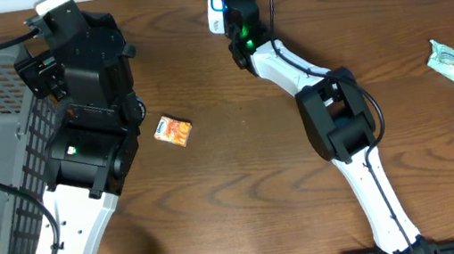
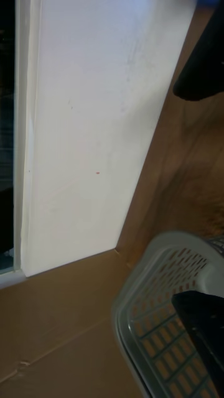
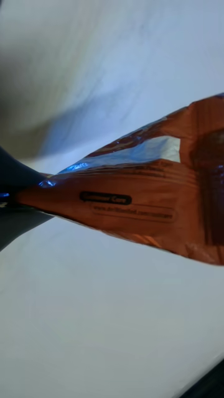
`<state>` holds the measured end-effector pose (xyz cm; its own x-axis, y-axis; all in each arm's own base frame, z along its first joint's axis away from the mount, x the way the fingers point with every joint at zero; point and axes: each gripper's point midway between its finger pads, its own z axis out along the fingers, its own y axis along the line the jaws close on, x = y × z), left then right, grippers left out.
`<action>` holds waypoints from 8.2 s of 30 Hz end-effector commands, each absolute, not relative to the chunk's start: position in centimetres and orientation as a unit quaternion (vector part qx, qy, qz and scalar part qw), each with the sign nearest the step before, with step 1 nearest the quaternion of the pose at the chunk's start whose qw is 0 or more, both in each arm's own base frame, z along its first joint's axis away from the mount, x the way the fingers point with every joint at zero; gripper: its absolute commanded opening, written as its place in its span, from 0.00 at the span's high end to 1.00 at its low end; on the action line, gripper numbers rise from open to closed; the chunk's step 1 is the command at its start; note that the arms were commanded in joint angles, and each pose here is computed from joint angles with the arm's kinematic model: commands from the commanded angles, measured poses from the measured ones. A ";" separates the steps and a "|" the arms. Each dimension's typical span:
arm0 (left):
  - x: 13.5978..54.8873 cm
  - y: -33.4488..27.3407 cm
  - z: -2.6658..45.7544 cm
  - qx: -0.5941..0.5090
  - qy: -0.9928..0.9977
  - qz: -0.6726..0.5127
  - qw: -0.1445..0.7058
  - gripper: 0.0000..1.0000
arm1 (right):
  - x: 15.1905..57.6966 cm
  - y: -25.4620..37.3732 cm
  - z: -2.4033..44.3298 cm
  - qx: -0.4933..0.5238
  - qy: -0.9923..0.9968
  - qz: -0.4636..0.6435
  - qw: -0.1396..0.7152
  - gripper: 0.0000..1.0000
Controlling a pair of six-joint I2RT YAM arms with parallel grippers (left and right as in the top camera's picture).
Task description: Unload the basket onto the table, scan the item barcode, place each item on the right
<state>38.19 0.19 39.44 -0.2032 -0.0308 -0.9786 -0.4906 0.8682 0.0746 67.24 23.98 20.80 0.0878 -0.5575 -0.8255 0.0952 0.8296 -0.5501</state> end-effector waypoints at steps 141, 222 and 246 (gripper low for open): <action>38.3 0.2 39.1 -0.176 0.753 0.190 0.605 0.02 | 44.4 23.4 14.0 -0.081 0.962 0.204 0.161 0.01; 38.3 0.2 39.1 -0.176 0.752 0.189 0.606 0.02 | 36.6 27.6 0.8 -0.053 0.996 -0.065 -0.020 0.32; 38.3 0.2 39.1 -0.176 0.752 0.189 0.606 0.02 | 39.1 22.6 -0.4 -0.057 0.995 -0.078 -0.031 0.22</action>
